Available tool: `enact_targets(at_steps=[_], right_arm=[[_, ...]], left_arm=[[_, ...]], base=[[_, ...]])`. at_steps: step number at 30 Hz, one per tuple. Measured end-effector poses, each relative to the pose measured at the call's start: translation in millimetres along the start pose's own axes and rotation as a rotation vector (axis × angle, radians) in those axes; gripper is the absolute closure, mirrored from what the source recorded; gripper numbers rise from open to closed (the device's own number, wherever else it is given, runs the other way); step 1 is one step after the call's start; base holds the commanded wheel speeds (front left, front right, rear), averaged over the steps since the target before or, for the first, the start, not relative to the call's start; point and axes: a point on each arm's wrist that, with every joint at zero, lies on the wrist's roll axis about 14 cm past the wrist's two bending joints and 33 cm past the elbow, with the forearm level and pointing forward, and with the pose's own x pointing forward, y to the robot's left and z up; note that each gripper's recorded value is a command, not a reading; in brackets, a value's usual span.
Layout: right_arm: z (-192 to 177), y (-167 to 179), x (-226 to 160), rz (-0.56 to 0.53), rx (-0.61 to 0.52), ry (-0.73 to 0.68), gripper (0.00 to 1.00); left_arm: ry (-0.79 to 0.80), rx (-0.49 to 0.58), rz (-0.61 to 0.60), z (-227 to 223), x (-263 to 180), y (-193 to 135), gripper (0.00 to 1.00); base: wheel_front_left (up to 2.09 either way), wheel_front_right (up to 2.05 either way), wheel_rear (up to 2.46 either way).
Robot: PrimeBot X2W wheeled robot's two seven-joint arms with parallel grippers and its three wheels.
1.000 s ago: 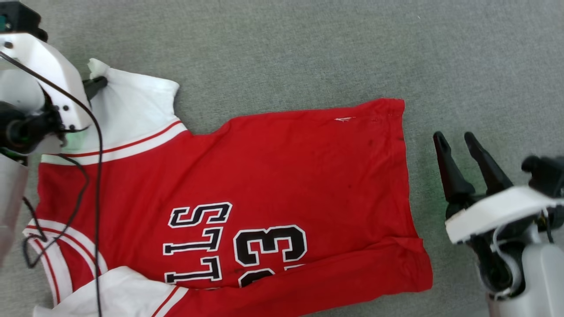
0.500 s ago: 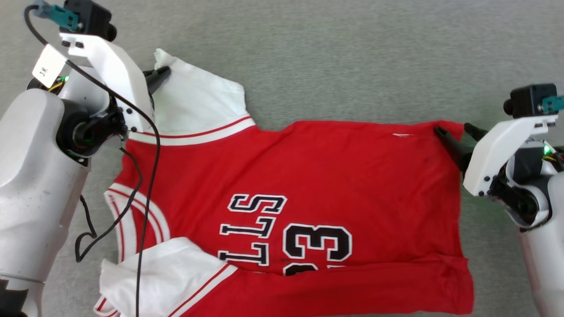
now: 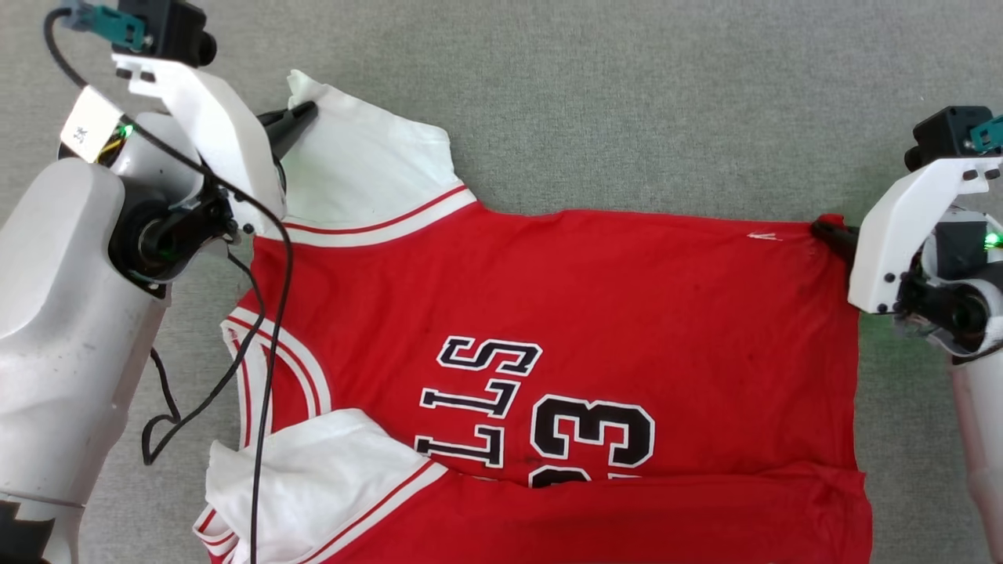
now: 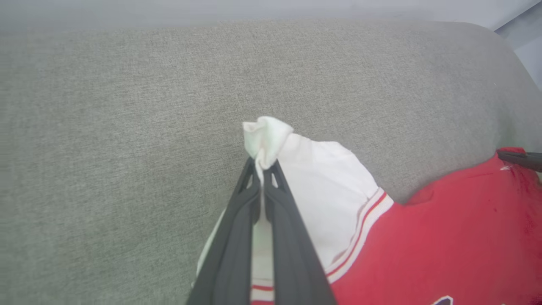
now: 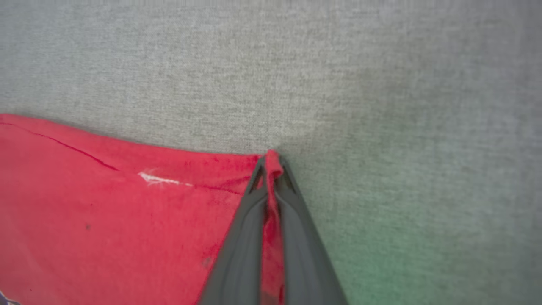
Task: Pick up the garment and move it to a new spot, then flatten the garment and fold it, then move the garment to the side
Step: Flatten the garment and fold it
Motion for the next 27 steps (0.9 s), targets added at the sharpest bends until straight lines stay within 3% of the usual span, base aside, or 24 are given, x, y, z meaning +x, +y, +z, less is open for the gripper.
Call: enact_targets(at_steps=[6, 12, 21, 27], right_arm=[[32.3, 14.2, -29.7, 0.021, -0.036, -0.184, 1.0], [28.7, 20.8, -62.8, 0.03, -0.04, -0.283, 1.0], [-25.4, 26.4, -87.4, 0.052, 0.04, -0.296, 1.0], [-69.4, 24.2, -96.0, 0.046, 0.124, -0.265, 1.0]], left_arm=[[-0.081, -0.07, 0.023, 6.0, -24.2, 5.1, 1.0], [-0.152, -0.125, 0.065, -2.0, -61.6, 14.1, 1.0], [-0.13, -0.228, 0.134, -69.7, -109.5, 15.6, 1.0], [-0.074, -0.353, 0.184, -129.7, -138.2, 9.7, 1.0]], base=[[0.0, 0.0, 0.0], [0.0, 0.0, 0.0], [0.0, 0.0, 0.0], [0.0, 0.0, 0.0]])
